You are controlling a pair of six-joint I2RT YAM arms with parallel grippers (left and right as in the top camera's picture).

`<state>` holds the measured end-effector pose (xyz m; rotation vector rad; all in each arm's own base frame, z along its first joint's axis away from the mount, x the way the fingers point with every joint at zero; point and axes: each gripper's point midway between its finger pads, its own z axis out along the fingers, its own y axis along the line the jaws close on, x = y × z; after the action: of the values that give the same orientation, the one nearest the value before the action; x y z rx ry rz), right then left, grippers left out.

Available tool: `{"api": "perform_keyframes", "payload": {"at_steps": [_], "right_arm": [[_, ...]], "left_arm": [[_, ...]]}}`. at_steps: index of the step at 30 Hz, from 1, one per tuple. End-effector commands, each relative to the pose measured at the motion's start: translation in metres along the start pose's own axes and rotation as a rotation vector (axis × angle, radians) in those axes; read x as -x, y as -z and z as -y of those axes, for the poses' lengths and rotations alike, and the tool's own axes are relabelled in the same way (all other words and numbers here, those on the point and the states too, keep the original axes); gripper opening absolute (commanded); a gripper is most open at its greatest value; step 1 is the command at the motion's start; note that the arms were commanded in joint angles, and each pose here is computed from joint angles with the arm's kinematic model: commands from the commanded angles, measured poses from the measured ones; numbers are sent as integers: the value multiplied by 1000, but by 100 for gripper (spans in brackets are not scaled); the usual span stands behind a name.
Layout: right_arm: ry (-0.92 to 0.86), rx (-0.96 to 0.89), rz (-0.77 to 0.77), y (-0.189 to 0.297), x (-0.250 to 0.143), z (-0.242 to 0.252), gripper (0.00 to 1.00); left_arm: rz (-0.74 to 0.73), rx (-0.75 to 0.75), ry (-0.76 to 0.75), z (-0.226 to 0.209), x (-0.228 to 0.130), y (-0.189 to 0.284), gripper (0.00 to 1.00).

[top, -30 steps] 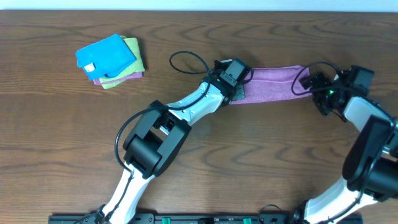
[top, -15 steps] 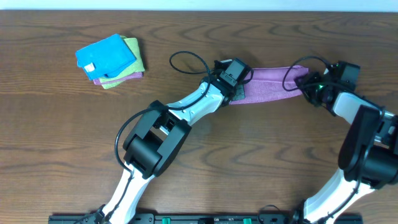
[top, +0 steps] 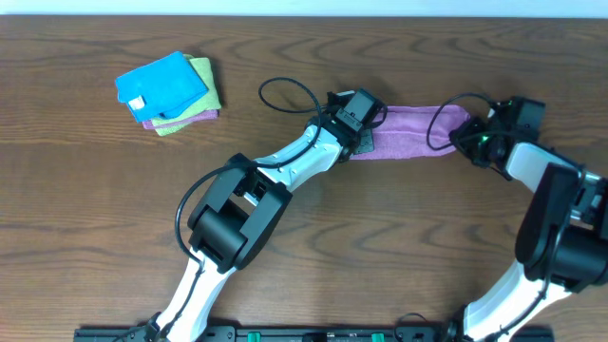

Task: Fold the cloth
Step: 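Fold the right end of the strip toward the left gripper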

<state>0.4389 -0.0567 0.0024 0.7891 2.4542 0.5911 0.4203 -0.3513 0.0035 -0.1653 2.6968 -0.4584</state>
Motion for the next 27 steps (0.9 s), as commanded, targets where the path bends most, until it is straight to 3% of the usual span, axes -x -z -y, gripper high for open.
{"api": "perform_keyframes", "payload": {"at_steps": [1, 7, 27], "right_arm": [[155, 19, 0, 12, -7, -25, 1], [274, 35, 27, 25, -12, -59, 1], [460, -60, 206, 74, 26, -77, 1]], "left_arm": [[-16, 49, -22, -13, -6, -6, 6], [-23, 57, -26, -15, -8, -5, 6], [-67, 88, -127, -25, -13, -2, 6]]}}
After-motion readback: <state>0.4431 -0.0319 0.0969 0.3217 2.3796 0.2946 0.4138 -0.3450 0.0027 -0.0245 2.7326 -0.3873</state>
